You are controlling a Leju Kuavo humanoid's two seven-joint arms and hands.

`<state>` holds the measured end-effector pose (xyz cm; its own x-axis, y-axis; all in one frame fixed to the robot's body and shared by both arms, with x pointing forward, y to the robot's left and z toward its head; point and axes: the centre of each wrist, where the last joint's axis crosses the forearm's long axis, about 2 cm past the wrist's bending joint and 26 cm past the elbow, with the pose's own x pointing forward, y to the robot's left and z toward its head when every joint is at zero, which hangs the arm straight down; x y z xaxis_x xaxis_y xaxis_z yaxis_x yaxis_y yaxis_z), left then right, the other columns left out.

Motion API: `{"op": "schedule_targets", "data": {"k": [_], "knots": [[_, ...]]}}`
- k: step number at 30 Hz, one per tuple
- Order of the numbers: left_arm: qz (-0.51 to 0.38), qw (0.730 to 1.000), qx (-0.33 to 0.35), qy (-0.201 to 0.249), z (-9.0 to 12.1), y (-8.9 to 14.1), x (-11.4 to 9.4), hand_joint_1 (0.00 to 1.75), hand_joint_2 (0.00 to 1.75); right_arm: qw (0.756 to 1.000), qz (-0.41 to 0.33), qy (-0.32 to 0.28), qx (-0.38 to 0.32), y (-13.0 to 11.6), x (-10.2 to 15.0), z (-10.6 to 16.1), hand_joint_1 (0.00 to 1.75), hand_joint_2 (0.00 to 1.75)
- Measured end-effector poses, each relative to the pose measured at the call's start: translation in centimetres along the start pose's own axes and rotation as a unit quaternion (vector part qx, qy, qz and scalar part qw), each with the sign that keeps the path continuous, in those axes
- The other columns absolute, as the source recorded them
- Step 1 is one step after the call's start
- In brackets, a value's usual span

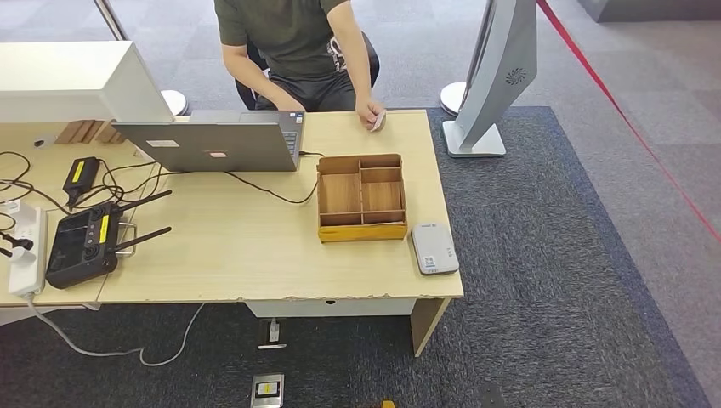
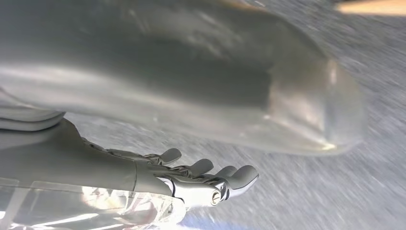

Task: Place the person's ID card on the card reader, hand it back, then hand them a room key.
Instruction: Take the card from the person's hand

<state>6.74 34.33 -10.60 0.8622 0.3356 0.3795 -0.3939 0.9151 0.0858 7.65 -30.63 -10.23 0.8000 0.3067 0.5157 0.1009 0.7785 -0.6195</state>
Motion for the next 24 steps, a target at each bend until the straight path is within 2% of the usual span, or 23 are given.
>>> {"op": "schedule_targets", "data": {"k": [3,6,8,10,12,14,16,24], "knots": [[-0.014,1.000,-0.015,-0.006,0.0,0.1,0.1,0.00,0.00,0.999,-0.038,-0.012,-0.019,-2.9,0.8,-2.9,0.00,0.00],[-0.023,0.999,-0.022,-0.009,-0.1,0.5,0.4,0.00,0.00,0.997,-0.073,0.014,-0.033,-8.8,3.6,-7.9,0.00,0.00],[-0.025,0.999,-0.021,-0.006,-0.2,0.7,0.6,0.00,0.00,0.989,-0.118,0.058,-0.063,-12.8,5.0,-10.1,0.00,0.00],[-0.028,0.999,-0.019,-0.001,-0.2,0.9,0.6,0.00,0.00,0.968,-0.189,0.132,-0.100,-17.1,5.6,-11.5,0.00,0.00],[-0.031,0.999,-0.017,0.001,-0.2,1.1,0.6,0.00,0.00,0.939,-0.261,0.176,-0.140,-21.1,6.0,-12.0,0.00,0.00],[-0.033,0.999,-0.015,0.002,-0.2,1.4,0.7,0.00,0.00,0.925,-0.296,0.154,-0.181,-24.8,7.3,-12.3,0.00,0.00],[-0.034,0.999,-0.015,0.000,-0.3,1.5,0.9,0.00,0.00,0.930,-0.287,0.100,-0.205,-27.2,9.5,-12.4,0.00,0.00],[-0.048,0.999,-0.025,-0.007,-0.3,1.5,1.0,0.00,0.00,0.959,-0.189,-0.058,-0.205,-30.4,15.9,-11.4,0.00,0.00]]}}
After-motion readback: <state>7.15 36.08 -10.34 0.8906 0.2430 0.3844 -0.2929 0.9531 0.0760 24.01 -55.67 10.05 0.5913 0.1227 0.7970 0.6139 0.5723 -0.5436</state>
